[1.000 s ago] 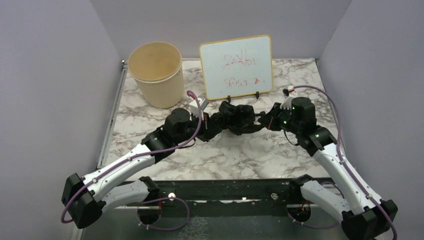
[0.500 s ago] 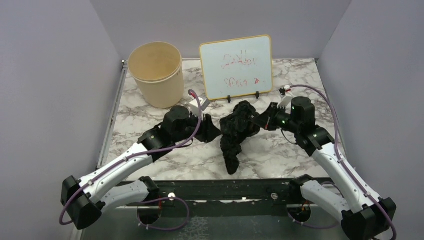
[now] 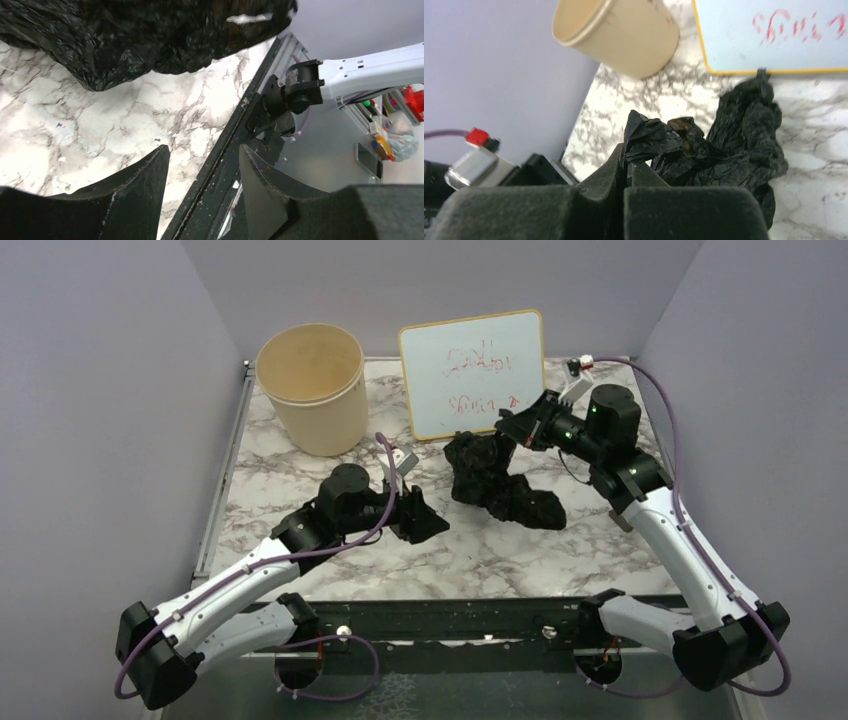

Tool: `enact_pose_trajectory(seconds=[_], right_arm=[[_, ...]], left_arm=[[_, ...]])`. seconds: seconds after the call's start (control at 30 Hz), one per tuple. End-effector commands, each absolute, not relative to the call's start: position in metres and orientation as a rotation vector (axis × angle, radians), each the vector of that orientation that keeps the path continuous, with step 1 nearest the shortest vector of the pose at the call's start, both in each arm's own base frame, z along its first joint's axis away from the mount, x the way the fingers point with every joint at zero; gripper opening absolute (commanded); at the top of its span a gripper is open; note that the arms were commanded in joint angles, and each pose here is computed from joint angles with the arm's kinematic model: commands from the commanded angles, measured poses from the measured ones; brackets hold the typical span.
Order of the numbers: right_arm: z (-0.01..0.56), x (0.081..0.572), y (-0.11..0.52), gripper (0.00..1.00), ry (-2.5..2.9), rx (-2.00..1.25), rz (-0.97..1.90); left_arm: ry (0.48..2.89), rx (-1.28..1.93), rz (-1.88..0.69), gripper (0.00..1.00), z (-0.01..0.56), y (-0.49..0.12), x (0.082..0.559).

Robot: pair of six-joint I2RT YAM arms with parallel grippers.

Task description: Put the trash bags into the trash bin

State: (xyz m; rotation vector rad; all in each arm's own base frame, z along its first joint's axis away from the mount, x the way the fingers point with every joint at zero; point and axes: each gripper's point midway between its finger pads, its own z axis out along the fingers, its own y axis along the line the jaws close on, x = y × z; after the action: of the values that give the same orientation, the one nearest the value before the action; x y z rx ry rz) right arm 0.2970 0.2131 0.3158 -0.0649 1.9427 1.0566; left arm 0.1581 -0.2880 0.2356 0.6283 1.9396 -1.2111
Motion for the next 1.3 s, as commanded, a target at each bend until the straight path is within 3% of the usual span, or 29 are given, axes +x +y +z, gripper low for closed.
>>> enact_pose_trajectory(seconds=[0.0,0.43,0.7,1.13,1.27], right_arm=[[0.362,0.312,0.195,0.00,1.828,0.013,0.908],[0.385,0.321,0.123,0.00,1.790,0.129,0.416],[0.344,0.298,0.197,0.01,1.911,-0.228,0.778],[0.322,0.285,0.211,0.01,1.953,-0.222,0.912],[0.313,0.285,0.207,0.00,1.972,-0.200,0.888]], left_arm=[[1.832,0.670,-1.339,0.55,0.253,-0.301,0.149],[1.703,0.761,-1.486,0.57,0.278,-0.345,0.145],[1.668,0.735,-1.413,0.66,0.279,-0.342,0.154],[1.913,0.549,-1.004,0.77,0.228,-0.296,0.197],[1.894,0.490,-0.954,0.82,0.237,-0.281,0.202]])
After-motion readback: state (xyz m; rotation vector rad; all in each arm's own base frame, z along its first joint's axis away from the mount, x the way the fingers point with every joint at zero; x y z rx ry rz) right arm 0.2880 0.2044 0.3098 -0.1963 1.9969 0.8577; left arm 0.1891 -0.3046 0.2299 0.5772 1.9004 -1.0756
